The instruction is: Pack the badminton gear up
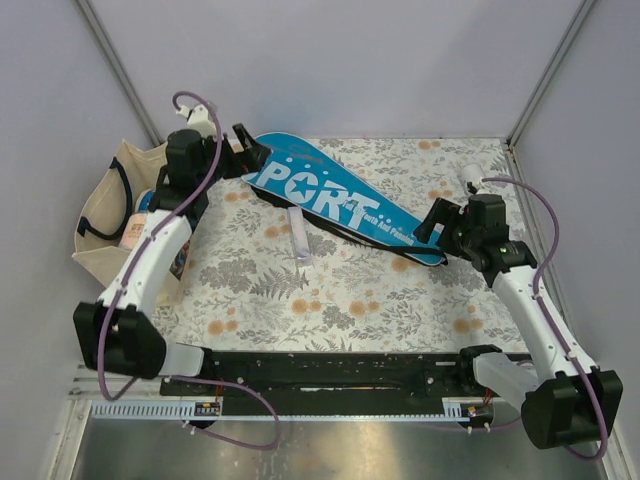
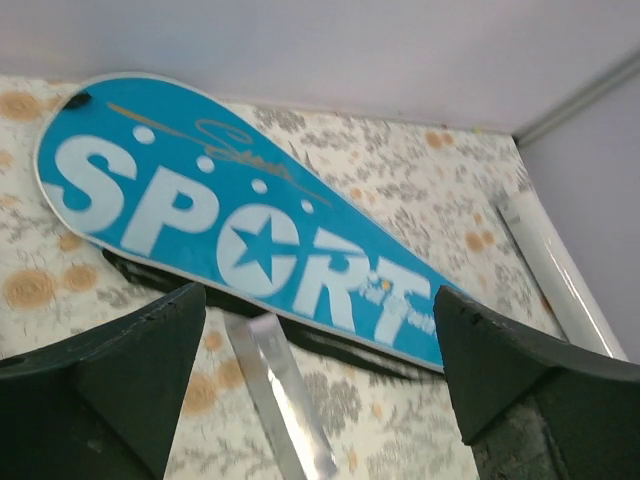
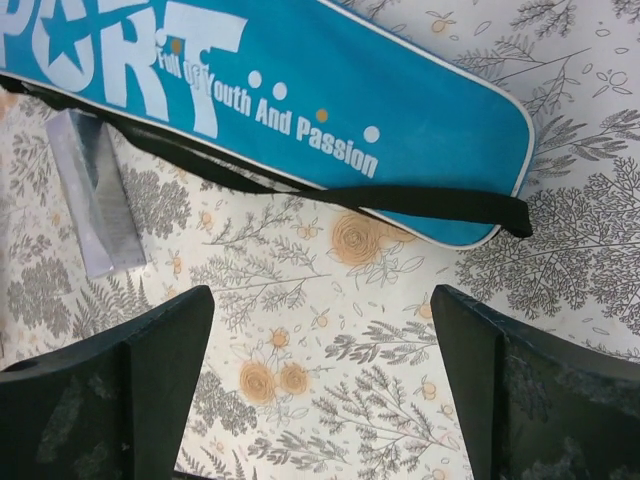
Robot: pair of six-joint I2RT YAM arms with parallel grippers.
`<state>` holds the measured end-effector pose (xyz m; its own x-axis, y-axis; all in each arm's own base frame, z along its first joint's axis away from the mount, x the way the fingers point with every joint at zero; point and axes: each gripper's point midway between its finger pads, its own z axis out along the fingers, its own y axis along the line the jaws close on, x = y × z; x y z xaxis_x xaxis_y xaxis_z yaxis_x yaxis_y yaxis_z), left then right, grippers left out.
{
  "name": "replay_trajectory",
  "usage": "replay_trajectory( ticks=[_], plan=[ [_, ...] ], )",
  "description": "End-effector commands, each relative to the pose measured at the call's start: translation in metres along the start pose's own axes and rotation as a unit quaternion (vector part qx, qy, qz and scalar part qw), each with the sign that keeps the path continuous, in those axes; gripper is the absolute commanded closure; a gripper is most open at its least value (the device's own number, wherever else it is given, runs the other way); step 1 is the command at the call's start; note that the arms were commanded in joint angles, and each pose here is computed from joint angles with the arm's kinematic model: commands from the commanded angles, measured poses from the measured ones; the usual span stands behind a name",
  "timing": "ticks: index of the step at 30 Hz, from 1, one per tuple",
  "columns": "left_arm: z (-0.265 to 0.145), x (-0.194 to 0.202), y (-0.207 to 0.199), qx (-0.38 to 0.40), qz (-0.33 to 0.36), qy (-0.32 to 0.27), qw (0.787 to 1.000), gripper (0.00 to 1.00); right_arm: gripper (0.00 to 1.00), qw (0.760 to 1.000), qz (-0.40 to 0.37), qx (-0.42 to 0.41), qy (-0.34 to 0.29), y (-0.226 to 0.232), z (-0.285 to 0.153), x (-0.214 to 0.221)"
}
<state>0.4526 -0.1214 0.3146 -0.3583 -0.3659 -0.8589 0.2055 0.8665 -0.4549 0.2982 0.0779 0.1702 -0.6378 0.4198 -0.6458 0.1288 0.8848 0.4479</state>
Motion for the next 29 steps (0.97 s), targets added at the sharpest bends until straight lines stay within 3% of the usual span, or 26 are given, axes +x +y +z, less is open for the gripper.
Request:
replay_trajectory(
  ticks=[1, 6, 13, 29],
  plan=[
    [-0.050, 0.023, -0.033, 0.088, 0.042, -0.002, 0.995, 0.01, 0.01, 0.998, -0.042, -0.029, 0.025, 0.021, -0.027, 0.002],
    [-0.113, 0.052, -0.072, 0.144, 0.069, 0.004, 0.987, 0.01, 0.01, 0.993, -0.066, -0.098, 0.000, 0.046, -0.064, -0.003],
    [-0.168, 0.083, -0.083, 0.180, 0.021, -0.006, 0.984, 0.01, 0.01, 0.986, -0.059, -0.148, -0.042, 0.062, -0.101, -0.007],
    [-0.190, 0.076, -0.078, 0.164, 0.022, -0.034, 0.986, 0.01, 0.00, 0.982, -0.049, -0.162, -0.080, 0.067, -0.121, -0.016]
  ],
)
